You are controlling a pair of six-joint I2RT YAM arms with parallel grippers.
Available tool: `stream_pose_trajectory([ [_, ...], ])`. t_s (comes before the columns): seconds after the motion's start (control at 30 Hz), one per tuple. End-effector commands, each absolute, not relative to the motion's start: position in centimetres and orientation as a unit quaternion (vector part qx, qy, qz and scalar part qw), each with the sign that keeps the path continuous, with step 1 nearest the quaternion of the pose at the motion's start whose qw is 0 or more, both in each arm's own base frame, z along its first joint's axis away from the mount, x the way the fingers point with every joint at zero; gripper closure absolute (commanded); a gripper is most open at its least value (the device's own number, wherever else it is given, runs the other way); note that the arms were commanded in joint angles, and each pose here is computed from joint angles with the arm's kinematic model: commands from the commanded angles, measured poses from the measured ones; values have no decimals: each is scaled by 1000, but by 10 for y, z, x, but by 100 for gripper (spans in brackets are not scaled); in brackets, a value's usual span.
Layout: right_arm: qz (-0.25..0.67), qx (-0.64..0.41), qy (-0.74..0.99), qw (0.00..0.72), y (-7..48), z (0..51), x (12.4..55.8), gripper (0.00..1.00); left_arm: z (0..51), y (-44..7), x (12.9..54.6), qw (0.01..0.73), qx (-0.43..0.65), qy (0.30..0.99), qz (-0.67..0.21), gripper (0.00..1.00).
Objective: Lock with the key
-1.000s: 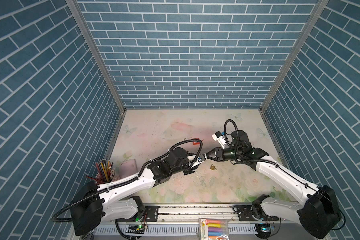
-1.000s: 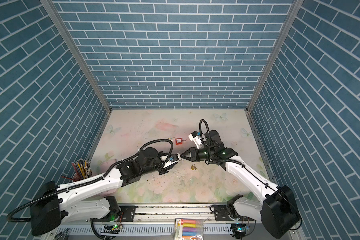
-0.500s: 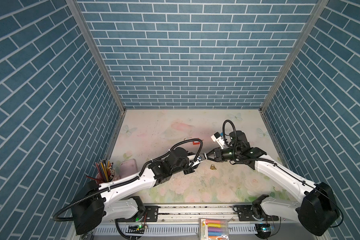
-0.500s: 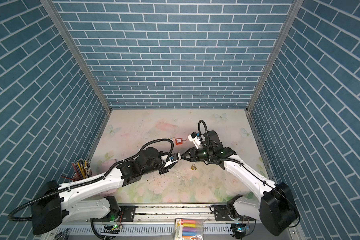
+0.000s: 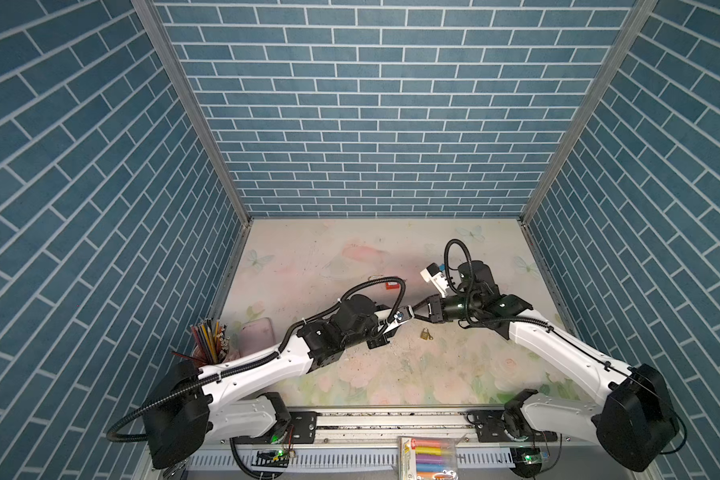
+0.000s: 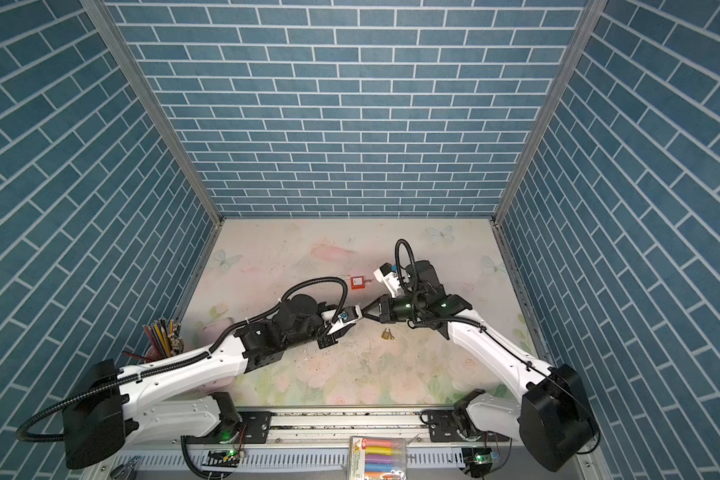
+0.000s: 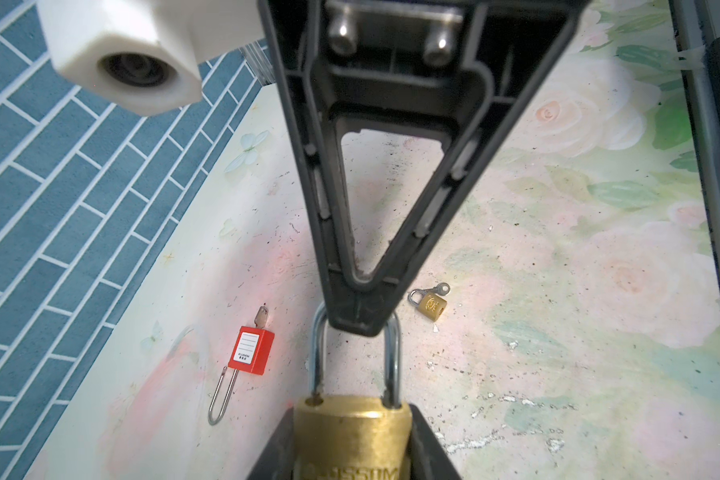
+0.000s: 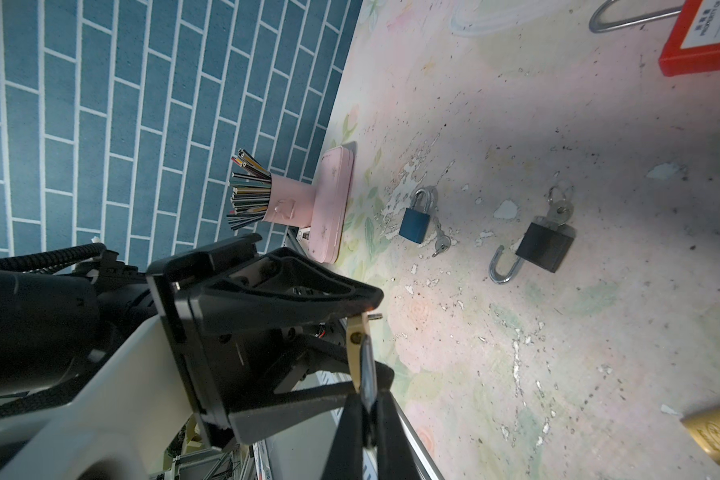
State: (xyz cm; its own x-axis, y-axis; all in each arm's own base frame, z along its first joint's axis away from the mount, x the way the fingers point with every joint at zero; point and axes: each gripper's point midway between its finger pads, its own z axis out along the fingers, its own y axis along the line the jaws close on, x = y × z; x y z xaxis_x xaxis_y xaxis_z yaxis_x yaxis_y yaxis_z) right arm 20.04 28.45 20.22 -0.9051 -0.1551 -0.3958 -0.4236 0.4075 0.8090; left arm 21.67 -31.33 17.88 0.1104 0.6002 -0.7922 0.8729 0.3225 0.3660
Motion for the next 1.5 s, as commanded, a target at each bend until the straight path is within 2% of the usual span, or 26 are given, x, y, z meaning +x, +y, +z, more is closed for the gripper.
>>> stream_pose_trajectory([
  [0.0,508,-193,826,150,286,204,205,100,196,-324,211,506,563,630,-173,97],
  [0.73,544,-227,802,100,288,187,176,100,220,-344,211,518,565,602,-224,97],
  [1.47,548,-216,806,49,297,158,169,100,294,-371,221,576,536,548,-283,97],
])
